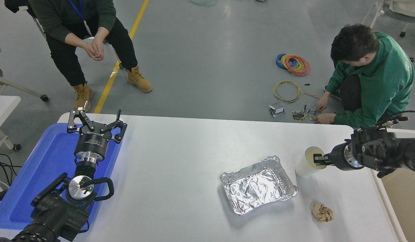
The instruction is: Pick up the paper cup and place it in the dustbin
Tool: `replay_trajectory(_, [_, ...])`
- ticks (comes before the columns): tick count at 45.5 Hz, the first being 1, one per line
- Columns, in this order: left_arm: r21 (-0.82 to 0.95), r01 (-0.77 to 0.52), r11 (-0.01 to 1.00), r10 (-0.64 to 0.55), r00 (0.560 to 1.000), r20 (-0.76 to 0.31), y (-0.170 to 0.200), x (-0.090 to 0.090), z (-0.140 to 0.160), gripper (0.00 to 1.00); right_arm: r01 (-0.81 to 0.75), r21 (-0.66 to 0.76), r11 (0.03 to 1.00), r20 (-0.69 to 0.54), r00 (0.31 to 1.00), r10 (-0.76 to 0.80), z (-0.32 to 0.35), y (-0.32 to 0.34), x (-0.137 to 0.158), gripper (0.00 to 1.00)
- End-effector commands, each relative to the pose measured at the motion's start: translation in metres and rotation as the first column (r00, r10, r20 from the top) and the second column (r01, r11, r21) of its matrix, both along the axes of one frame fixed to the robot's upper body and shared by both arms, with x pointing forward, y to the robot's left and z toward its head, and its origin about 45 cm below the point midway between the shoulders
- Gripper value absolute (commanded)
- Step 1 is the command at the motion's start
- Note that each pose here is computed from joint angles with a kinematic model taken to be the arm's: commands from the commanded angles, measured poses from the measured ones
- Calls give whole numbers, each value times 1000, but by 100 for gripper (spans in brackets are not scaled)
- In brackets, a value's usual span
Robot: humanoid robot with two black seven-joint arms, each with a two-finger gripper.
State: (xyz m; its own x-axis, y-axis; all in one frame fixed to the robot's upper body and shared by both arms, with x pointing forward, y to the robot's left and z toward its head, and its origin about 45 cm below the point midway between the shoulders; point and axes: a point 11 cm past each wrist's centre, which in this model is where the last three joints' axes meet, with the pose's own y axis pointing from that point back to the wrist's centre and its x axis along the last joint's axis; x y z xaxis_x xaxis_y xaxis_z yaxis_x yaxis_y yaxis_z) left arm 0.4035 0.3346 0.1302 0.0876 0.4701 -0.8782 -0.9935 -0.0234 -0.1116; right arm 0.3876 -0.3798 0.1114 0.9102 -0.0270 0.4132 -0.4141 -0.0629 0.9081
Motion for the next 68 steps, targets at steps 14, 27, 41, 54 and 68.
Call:
replay_trajectory(14, [1,0,1000,0,1000,1,1,0,0,100,69,19,997,78,995,-70,95,-23,34,0])
replay_trajectory(27, [0,1,1000,-1,1000,1,0,0,0,100,74,14,997,115,991,-75,200,-35,50,0])
replay_trajectory(41, [1,-1,1000,1,1000,0,1,0,0,100,82,41,996,165,982,-87,292,-38,50,0])
replay_trajectory(54, [1,-1,1000,1,1000,0,1,0,0,100,74,42,996,168,982,-80,305,-37,45,0])
replay_trajectory(68, [1,-1,1000,1,1000,0,1,0,0,100,89,38,995,161,983,-94,295,-45,44,0])
